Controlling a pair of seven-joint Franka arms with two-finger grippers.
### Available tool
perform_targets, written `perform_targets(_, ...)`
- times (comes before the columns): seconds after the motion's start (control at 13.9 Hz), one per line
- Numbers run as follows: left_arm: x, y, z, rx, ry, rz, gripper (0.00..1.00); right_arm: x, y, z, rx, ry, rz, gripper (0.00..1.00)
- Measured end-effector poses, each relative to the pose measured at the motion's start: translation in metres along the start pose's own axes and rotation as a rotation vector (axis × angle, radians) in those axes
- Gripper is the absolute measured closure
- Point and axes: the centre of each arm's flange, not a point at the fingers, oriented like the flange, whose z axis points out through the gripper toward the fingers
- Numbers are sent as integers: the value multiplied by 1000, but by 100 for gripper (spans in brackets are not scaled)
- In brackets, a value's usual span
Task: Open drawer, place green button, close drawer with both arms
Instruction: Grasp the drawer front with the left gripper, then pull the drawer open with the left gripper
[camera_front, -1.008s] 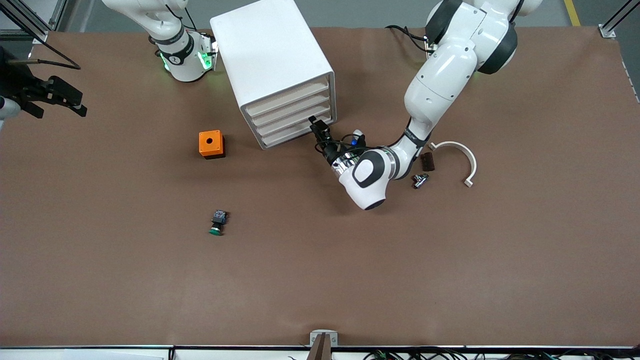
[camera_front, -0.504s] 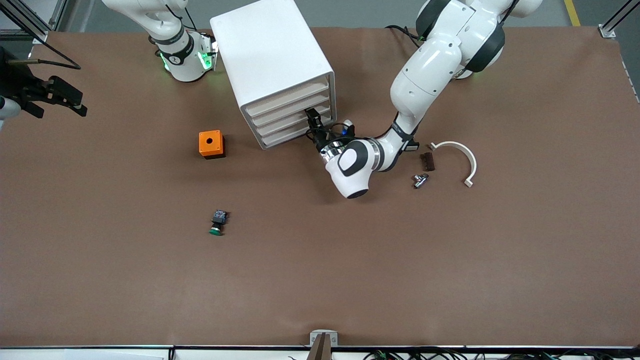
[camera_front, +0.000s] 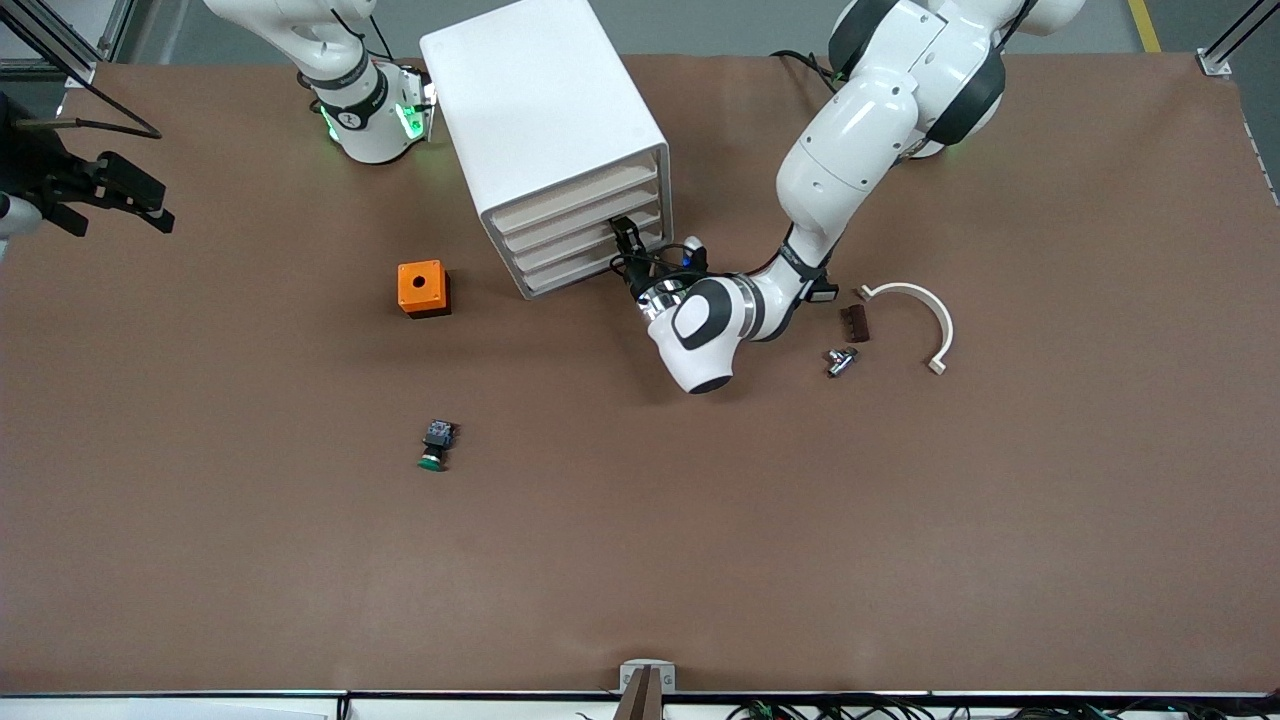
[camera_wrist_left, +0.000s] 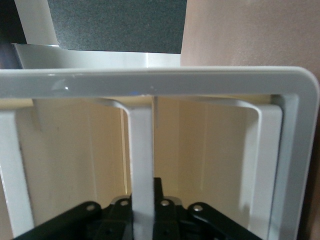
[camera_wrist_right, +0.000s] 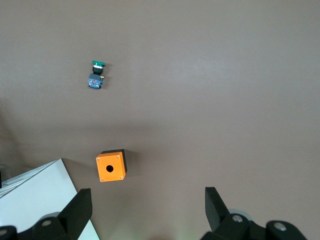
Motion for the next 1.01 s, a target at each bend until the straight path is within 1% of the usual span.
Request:
perform_targets(0.22, 2, 2, -5, 3, -6, -3, 93, 0, 0, 0, 0, 0, 0, 0)
perform_targets(0.43, 6, 3, -20, 7, -27, -6, 93, 0, 0, 0, 0, 0, 0, 0)
perform_targets(1.01, 27, 8, -96, 9, -150, -10, 93, -1, 0, 0, 0, -5, 0, 0)
